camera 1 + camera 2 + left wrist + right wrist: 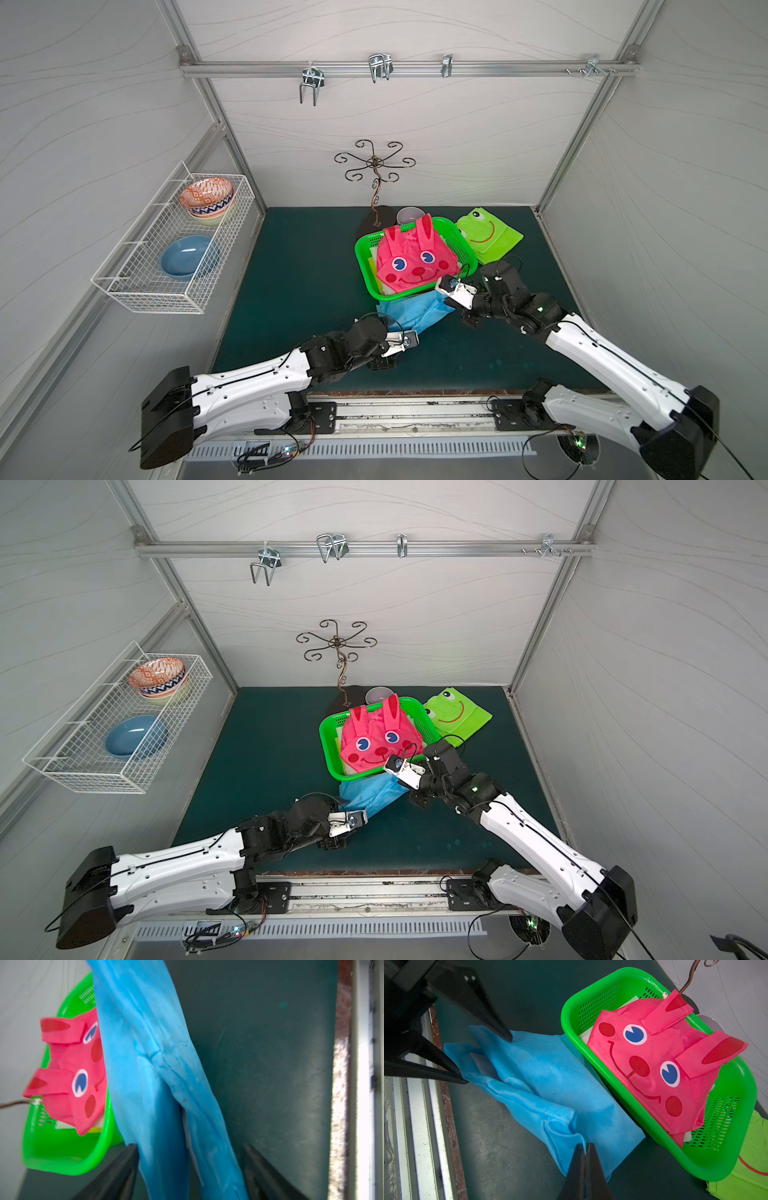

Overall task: Put the folded raincoat in the basket
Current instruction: Pick up the raincoat from the center of the board, then place the raincoat in the basket.

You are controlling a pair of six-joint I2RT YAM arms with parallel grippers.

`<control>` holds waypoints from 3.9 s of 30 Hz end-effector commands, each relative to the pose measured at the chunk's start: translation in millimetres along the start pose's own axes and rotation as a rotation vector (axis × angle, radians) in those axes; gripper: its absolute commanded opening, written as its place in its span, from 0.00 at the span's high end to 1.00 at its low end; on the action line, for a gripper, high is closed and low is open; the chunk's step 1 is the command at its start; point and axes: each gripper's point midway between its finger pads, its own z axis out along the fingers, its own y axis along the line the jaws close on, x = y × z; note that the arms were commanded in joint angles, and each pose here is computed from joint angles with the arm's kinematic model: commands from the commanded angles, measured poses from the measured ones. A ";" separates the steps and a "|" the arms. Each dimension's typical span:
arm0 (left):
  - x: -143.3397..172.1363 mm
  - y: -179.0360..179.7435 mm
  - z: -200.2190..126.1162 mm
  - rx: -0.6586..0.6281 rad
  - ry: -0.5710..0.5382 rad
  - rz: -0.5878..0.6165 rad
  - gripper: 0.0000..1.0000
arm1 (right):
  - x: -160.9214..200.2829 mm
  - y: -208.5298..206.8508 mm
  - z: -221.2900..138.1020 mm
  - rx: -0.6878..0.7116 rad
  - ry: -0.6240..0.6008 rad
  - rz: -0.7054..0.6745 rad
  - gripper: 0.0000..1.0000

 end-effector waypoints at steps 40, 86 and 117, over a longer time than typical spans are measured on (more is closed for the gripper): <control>-72.0 181.0 -20.7 0.115 0.020 -0.158 1.00 | -57.5 -130.1 -14.7 0.020 -0.238 0.341 1.00; 25.0 315.9 107.2 0.006 0.246 -0.288 1.00 | -37.5 -291.6 118.2 0.132 -0.202 0.243 1.00; 27.3 318.7 108.5 -0.029 0.236 -0.419 0.54 | -37.9 -300.5 152.4 0.204 -0.254 0.136 1.00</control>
